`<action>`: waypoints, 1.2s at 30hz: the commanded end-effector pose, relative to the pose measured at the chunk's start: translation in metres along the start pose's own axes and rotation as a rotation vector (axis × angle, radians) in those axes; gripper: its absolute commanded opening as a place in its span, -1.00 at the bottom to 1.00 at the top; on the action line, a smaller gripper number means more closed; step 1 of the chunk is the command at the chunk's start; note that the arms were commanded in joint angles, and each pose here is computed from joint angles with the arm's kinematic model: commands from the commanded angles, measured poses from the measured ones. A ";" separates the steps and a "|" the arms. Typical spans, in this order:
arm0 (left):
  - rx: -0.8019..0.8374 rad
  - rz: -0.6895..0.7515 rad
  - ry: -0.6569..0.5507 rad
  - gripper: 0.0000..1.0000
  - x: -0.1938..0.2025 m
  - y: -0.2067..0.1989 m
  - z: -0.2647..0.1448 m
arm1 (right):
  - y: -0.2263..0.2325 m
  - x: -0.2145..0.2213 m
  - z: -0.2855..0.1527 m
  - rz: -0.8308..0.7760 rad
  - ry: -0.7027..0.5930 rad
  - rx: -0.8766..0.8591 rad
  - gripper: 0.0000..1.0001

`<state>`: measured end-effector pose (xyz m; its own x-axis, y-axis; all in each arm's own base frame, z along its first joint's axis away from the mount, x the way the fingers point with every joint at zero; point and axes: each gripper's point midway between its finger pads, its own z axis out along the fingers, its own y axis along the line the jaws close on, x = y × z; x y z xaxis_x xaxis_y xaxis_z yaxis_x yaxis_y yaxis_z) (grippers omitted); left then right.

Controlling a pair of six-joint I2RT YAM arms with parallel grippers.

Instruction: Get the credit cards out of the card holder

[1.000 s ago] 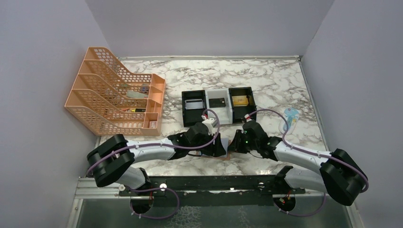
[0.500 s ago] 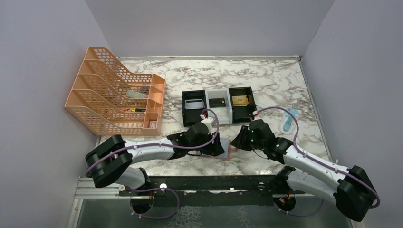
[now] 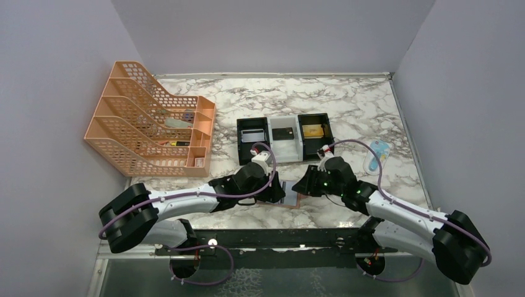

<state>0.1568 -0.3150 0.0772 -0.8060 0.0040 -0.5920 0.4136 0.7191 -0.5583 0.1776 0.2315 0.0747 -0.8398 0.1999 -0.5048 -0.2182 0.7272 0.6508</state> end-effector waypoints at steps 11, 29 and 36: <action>0.036 -0.016 -0.062 0.28 -0.009 -0.007 -0.001 | 0.002 -0.004 0.017 -0.015 0.021 0.001 -0.45; 0.079 -0.031 -0.022 0.22 -0.003 -0.015 0.020 | -0.077 0.044 0.027 0.009 0.133 0.275 -0.59; 0.013 -0.064 -0.033 0.18 0.003 0.002 0.029 | -0.080 0.043 0.026 0.014 0.106 0.272 -0.59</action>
<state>0.1597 -0.3274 0.0536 -0.8288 -0.0209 -0.5591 0.3803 0.7119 -0.5904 0.1873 0.2278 0.0213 -0.8708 0.1802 -0.4573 -0.1369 0.8048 0.5776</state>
